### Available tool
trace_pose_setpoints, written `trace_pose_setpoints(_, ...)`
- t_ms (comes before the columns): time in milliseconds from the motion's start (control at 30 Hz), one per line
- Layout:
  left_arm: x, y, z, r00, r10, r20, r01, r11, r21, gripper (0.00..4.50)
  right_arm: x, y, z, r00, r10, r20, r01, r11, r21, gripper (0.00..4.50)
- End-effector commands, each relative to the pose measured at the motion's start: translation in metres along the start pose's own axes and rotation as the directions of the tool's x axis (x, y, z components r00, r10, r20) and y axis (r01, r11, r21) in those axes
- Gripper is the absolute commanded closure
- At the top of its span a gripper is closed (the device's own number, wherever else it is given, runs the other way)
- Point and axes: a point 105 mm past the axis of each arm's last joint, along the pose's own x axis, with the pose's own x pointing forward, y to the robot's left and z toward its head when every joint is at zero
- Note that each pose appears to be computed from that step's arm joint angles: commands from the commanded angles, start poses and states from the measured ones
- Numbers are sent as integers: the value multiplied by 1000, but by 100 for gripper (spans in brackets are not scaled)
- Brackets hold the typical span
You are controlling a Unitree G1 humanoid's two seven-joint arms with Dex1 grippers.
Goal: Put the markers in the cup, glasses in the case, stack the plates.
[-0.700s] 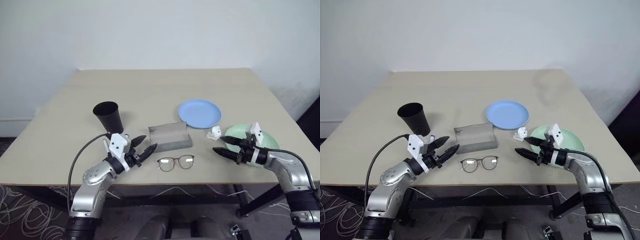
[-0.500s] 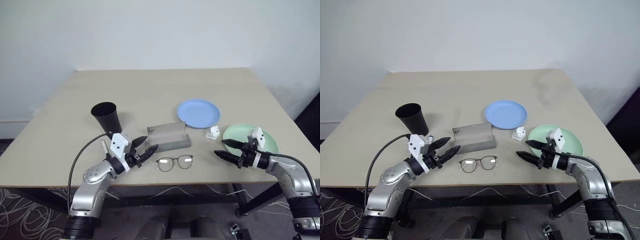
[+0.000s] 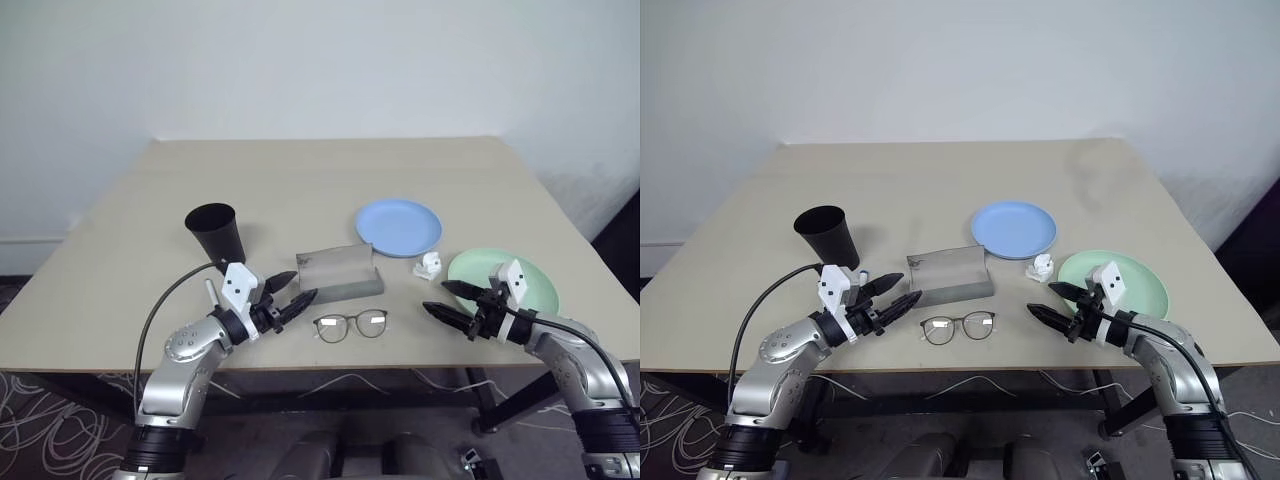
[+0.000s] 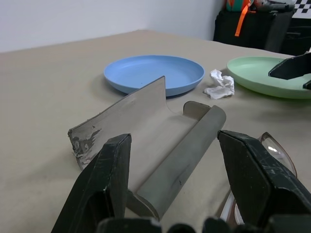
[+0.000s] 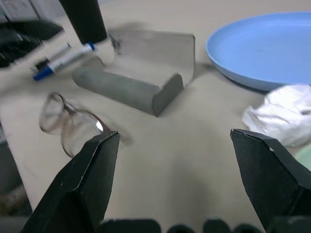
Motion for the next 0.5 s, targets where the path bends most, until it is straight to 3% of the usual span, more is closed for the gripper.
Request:
trace_pose_setpoints(33,4,-1,10,999,-11,47,9,1000,23,155,-4,-3,29,998,-3,56,9,995,-98,52)
trace_pose_setpoints(300,1,1,9,999,-11,42,11,1000,19,155,-2,1,32,998,-3,69,12,991,-132,52)
trace_pose_setpoints(500,8,-4,15,998,-49,48,48,999,26,155,0,-25,26,981,-190,33,193,964,-183,52)
